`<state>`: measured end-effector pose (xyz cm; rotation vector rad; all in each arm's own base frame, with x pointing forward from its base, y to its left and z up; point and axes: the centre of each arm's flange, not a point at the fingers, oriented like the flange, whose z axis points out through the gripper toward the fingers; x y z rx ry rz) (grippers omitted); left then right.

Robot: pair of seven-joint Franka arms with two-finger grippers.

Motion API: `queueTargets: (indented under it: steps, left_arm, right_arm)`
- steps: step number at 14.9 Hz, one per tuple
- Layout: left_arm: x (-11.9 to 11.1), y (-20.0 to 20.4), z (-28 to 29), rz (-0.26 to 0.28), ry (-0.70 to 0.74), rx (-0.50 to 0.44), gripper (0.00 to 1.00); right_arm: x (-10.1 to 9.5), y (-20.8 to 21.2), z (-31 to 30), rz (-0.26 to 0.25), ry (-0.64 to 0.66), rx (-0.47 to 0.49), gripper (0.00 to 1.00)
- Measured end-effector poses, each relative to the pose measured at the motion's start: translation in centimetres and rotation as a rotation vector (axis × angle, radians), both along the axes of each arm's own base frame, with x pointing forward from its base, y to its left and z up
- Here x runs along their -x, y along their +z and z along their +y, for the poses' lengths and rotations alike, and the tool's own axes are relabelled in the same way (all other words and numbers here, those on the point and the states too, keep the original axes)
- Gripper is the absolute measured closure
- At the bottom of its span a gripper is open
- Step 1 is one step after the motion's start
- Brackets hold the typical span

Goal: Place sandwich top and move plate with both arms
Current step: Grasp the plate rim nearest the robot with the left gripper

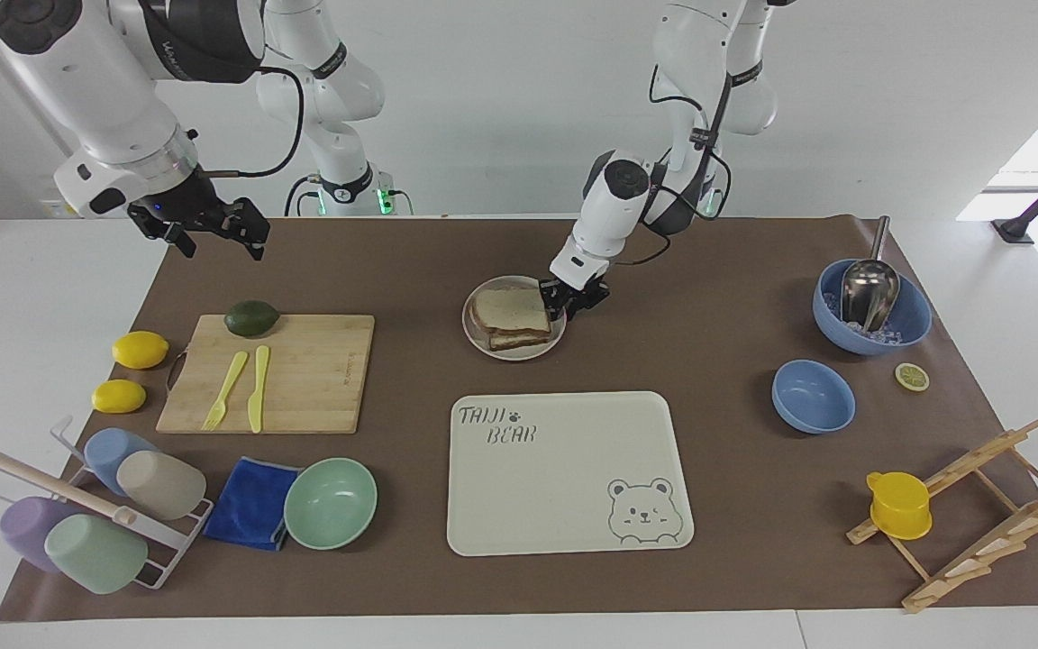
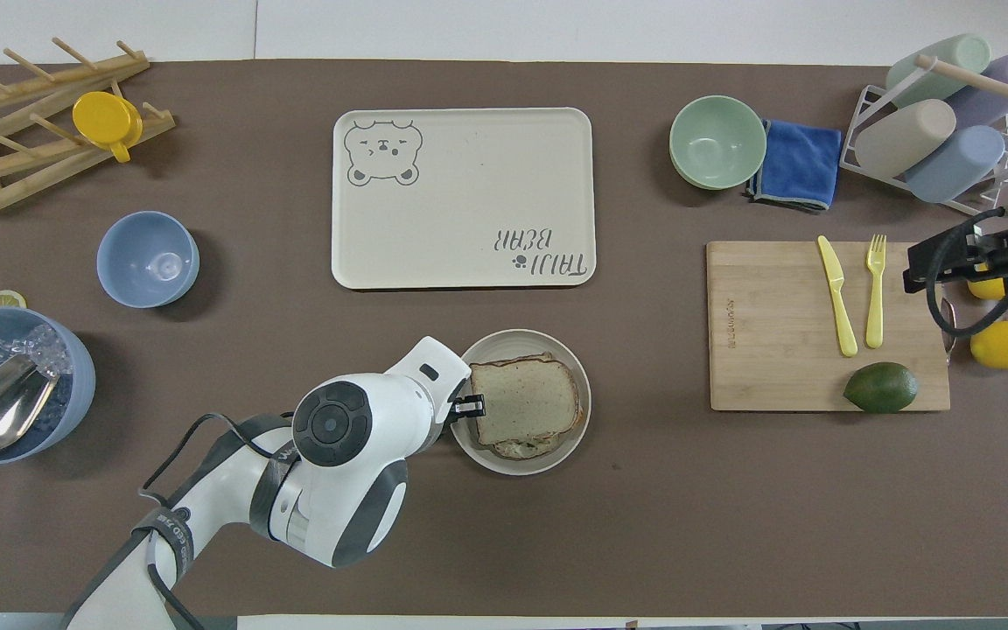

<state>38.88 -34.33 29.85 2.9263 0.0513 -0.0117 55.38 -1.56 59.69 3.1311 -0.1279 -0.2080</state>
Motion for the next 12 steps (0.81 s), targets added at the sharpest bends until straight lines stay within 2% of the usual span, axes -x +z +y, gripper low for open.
queueTargets:
  steps: [1, 2, 3, 4, 12]
  left_arm:
    - [-0.03, 0.06, -0.04, -0.001, 0.0, 0.001, 0.8]
    - [-0.07, 0.13, -0.09, -0.003, -0.001, 0.002, 0.85]
    - [-0.08, 0.15, -0.09, -0.003, -0.003, 0.003, 0.86]
    - [-0.15, 0.5, -0.19, -0.01, -0.007, 0.008, 0.92]
    - [-0.44, 0.8, -0.21, -0.017, -0.017, 0.012, 0.93]
  right_arm:
    - [0.01, -0.01, 0.0, 0.001, 0.0, 0.0, 0.0]
    - [0.02, -0.02, 0.0, 0.002, 0.0, 0.0, 0.0]
    - [0.03, -0.02, 0.0, 0.002, 0.0, 0.0, 0.0]
    - [0.03, -0.02, 0.0, 0.002, 0.0, 0.0, 0.0]
    - [0.05, -0.07, -0.07, 0.004, -0.001, 0.0, 0.0]
